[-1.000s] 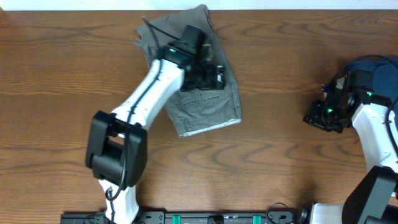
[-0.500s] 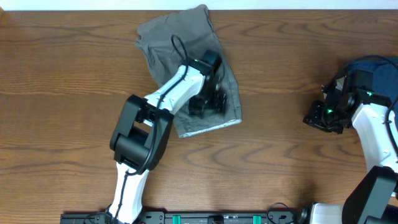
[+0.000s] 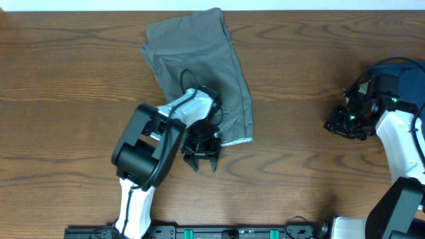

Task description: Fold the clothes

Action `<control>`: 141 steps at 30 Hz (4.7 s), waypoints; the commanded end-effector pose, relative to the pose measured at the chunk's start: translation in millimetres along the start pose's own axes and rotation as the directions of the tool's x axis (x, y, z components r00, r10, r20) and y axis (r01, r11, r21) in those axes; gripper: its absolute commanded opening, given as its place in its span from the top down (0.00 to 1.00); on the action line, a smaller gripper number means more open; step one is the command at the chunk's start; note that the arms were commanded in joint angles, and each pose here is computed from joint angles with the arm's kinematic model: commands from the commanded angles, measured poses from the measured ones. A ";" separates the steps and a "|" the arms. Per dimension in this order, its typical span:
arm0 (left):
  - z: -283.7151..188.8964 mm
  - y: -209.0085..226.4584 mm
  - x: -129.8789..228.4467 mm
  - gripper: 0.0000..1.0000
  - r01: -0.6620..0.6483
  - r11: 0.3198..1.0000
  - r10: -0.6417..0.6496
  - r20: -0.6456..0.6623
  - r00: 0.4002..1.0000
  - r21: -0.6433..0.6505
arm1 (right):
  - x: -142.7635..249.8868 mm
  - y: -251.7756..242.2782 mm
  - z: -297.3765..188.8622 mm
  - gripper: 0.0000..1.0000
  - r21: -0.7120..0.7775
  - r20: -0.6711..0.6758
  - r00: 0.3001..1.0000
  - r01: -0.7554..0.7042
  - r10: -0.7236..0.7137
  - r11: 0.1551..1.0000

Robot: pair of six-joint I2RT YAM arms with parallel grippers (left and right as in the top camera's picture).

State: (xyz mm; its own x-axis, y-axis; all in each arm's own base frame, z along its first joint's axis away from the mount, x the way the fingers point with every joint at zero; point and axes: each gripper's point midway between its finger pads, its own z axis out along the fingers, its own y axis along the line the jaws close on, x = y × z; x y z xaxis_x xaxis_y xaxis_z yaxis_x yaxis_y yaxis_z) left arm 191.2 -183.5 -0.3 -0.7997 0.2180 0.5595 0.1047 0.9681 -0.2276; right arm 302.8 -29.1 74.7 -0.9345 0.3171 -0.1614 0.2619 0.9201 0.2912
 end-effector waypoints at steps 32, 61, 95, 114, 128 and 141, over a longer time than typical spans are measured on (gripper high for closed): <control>-35.8 43.3 -44.2 0.61 0.379 0.893 -0.449 0.449 0.773 0.241 | -6.1 3.4 -1.8 0.80 0.000 0.025 0.999 0.043 -0.043 0.999; -46.4 56.8 127.3 0.94 0.191 0.981 -0.184 0.147 0.972 -0.035 | -30.3 216.1 88.6 0.20 -0.349 0.248 0.921 0.376 -0.302 0.858; -47.9 55.4 117.6 0.94 0.190 0.982 -0.183 0.185 0.966 -0.022 | -96.1 305.9 166.7 0.99 -0.620 0.263 0.965 0.184 -0.019 0.763; -161.2 110.3 -35.7 0.94 0.236 0.949 -0.305 0.790 0.532 0.208 | -114.5 99.6 100.0 0.99 -0.296 0.075 0.996 -0.024 0.048 0.955; -173.8 137.6 -35.7 0.18 0.273 0.903 -0.427 0.770 0.473 0.333 | -4.1 30.2 39.5 0.01 0.167 -0.250 0.959 -0.097 0.137 0.981; -135.4 109.5 -28.4 0.18 0.234 0.902 -0.425 0.659 0.621 0.362 | -83.8 43.2 4.3 0.01 0.020 -0.032 0.999 0.001 -0.001 1.000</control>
State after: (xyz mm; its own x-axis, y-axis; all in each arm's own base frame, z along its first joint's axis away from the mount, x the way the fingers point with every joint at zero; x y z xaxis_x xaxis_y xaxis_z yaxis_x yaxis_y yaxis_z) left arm 312.4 -59.4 78.0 -0.9197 -0.3716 -0.1270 -0.3065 0.8814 -0.3594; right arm 373.0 -10.1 67.7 -0.9263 0.3758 -0.0258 0.3594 0.9022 0.2384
